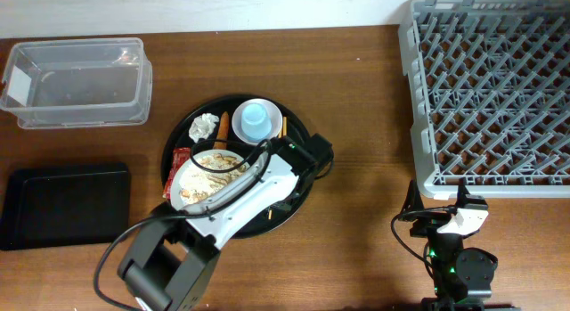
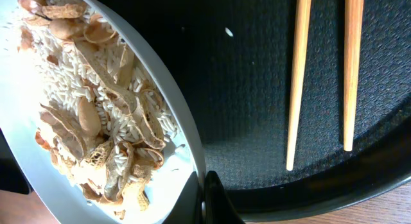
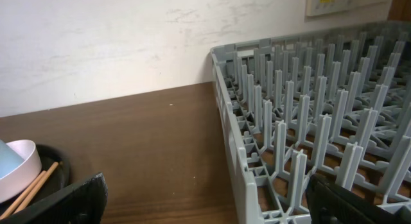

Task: Sort waste into correct bins and load items into the dishwasher rack
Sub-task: 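Carry the plate left over the black tray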

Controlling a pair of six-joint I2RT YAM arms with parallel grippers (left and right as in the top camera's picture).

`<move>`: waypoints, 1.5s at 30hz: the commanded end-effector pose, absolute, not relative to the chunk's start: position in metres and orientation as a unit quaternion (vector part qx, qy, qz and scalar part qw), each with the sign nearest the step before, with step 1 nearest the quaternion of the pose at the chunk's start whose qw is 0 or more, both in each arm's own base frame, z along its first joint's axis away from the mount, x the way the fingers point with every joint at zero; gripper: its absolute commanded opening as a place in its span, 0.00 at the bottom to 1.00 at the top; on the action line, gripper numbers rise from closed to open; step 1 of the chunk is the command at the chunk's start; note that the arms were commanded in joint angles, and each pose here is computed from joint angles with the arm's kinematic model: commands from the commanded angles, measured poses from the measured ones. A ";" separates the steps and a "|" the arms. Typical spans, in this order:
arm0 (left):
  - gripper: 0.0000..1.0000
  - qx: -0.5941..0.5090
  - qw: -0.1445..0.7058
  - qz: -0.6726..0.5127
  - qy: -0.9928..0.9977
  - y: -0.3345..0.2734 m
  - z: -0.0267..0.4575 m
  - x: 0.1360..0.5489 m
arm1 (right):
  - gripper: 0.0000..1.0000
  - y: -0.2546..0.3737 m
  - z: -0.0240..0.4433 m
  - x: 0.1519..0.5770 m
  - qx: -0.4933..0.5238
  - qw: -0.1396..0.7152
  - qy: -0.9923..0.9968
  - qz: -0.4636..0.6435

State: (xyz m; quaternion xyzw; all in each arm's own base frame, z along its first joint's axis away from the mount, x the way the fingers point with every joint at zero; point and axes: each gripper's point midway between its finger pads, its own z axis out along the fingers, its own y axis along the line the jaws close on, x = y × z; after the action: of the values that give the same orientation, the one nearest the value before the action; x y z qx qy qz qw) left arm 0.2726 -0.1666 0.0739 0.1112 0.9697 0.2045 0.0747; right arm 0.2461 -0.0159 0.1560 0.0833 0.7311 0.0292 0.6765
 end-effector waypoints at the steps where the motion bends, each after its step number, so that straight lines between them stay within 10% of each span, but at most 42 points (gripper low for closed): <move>1: 0.01 0.089 0.133 0.203 0.966 -0.160 0.109 0.287 | 0.98 -0.017 0.154 0.246 0.090 0.675 0.732 0.027; 45: 0.01 -0.337 0.241 0.039 0.909 0.137 0.157 0.387 | 0.98 -0.017 0.154 0.246 0.090 0.675 0.732 0.027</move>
State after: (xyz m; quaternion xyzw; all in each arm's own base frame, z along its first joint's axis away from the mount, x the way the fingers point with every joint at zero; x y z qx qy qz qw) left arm 0.3809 0.1298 0.1376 -0.3293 0.9163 0.0853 0.2115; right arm 0.2461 -0.0159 0.1560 0.0831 0.7311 0.0291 0.6766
